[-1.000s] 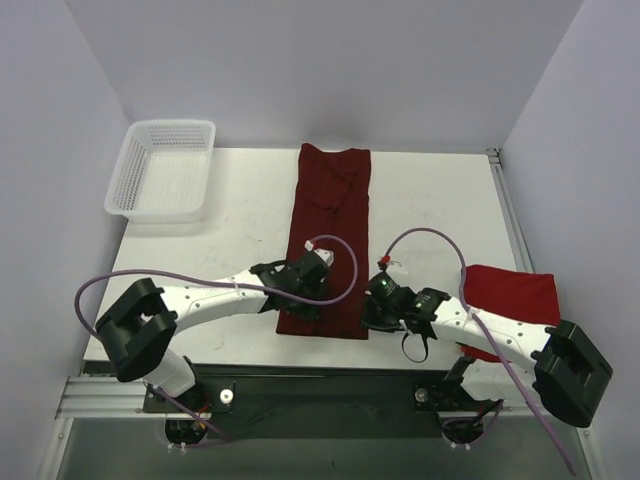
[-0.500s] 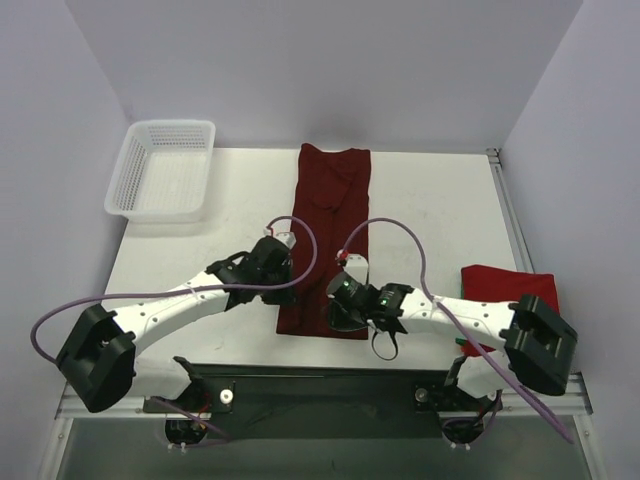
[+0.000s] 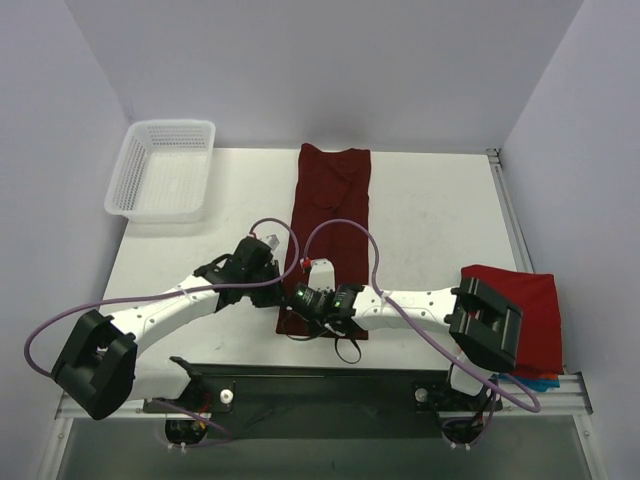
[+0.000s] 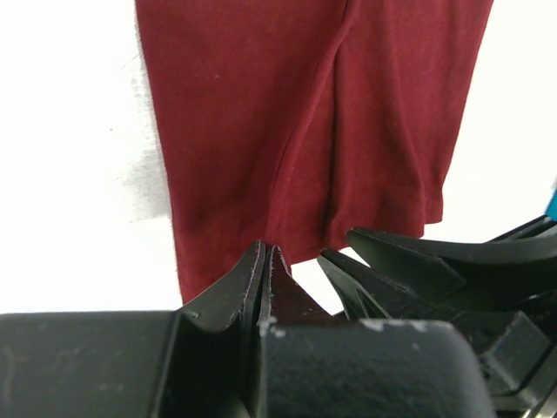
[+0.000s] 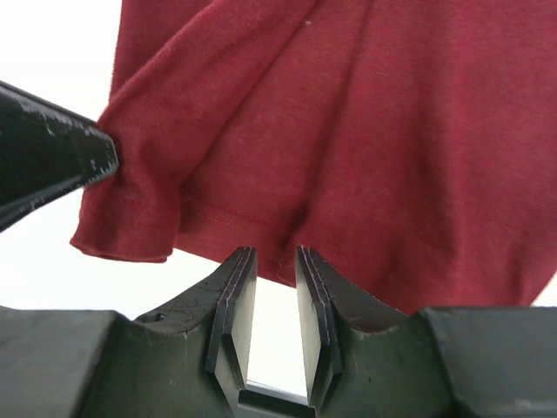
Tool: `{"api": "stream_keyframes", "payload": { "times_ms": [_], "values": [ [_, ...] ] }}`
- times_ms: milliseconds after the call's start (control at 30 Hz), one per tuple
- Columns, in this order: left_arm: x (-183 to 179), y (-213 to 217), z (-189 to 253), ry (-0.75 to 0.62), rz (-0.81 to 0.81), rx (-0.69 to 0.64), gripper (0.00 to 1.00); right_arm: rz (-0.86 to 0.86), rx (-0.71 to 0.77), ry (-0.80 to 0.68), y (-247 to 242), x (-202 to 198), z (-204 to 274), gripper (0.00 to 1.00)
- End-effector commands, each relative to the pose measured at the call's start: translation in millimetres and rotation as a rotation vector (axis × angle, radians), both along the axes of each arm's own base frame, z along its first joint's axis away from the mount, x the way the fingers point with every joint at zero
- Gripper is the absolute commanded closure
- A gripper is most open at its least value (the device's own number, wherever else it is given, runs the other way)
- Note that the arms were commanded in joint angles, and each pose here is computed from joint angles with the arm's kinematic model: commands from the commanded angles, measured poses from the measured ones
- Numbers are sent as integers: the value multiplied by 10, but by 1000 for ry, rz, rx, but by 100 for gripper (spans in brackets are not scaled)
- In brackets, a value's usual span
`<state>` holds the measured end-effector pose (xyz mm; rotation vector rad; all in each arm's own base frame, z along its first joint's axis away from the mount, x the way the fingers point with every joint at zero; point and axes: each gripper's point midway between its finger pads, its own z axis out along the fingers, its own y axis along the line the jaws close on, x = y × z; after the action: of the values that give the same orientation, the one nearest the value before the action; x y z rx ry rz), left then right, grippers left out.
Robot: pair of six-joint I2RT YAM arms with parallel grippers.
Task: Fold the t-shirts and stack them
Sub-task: Grab the bottom of the folded rectangular tshirt with both arms
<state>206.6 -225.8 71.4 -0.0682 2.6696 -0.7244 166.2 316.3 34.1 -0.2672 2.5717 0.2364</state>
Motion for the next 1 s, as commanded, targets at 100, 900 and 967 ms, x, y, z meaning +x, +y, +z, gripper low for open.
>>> {"api": "stream_keyframes", "payload": {
  "times_ms": [100, 900, 967],
  "values": [
    [123, -90, 168, -55, -4, -77, 100, -63, -122, -54, -185, 56, 51, 74],
    [110, -69, 88, -40, -6, -77, 100, -35, -105, -44, -59, 33, 102, 100],
    [106, -60, 73, -37, -4, -75, 100, -30, -90, -39, -36, 28, 138, 100]
  ]
}}
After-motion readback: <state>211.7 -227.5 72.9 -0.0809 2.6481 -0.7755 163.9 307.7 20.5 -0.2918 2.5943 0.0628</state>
